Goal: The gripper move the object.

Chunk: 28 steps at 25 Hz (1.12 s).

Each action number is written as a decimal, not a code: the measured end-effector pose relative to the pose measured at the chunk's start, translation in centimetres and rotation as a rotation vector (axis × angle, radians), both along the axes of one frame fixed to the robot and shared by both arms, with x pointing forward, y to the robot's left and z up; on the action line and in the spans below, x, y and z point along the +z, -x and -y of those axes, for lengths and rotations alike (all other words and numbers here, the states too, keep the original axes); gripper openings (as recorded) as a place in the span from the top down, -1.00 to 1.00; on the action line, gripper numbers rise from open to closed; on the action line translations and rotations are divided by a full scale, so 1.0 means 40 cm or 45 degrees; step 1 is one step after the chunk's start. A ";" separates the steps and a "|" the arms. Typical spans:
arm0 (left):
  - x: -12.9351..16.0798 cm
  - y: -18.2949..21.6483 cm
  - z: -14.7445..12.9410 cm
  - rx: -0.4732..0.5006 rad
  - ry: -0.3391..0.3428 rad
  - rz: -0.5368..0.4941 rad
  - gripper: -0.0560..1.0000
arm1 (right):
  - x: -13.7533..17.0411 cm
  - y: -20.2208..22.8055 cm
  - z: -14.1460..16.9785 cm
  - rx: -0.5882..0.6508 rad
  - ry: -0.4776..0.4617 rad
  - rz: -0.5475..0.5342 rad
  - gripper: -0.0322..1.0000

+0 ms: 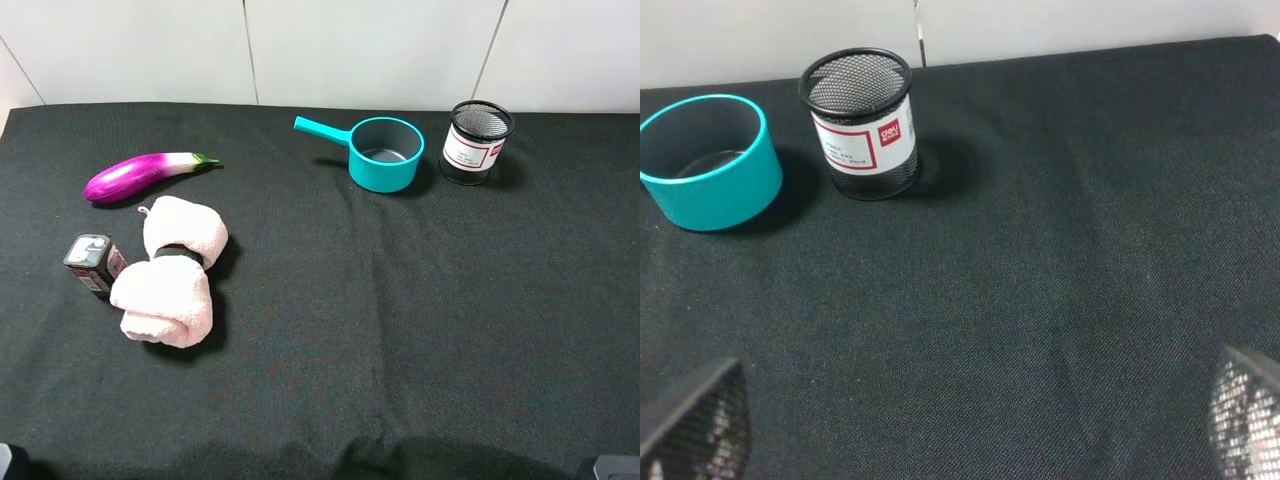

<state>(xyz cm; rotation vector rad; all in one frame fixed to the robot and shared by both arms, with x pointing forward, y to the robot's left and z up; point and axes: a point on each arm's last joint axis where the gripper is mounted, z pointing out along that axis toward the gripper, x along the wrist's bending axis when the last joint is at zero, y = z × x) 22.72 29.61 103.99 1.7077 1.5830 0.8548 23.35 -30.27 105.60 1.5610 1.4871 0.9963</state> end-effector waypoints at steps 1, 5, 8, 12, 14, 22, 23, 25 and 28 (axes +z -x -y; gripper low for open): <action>-0.001 -0.001 0.001 -0.009 -0.004 -0.001 -0.67 | 0.000 0.000 0.000 0.000 0.000 0.000 -0.41; -0.002 -0.001 0.007 -0.067 -0.022 0.001 -0.67 | 0.000 0.000 0.000 0.000 0.000 0.000 -0.41; -0.001 -0.001 0.013 -0.115 -0.033 0.006 -0.67 | 0.000 0.000 0.000 0.000 0.000 0.000 -0.41; -0.001 -0.001 0.016 -0.133 -0.034 0.007 -0.67 | 0.000 0.000 0.000 0.000 0.000 0.000 -0.41; -0.001 -0.001 0.016 -0.134 -0.037 0.007 -0.67 | 0.000 0.000 0.000 0.000 0.000 0.000 -0.41; -0.001 -0.001 0.016 -0.134 -0.037 0.007 -0.67 | 0.000 0.000 0.000 0.000 0.000 0.000 -0.41; -0.001 -0.001 0.016 -0.134 -0.037 0.007 -0.67 | 0.000 0.000 0.000 0.000 0.000 0.000 -0.41; -0.001 -0.001 0.016 -0.135 -0.036 0.007 -0.67 | 0.000 0.000 0.000 0.000 0.000 0.000 -0.41; -0.001 -0.001 0.016 -0.135 -0.036 0.007 -0.67 | 0.000 0.000 0.000 0.000 0.000 0.000 -0.41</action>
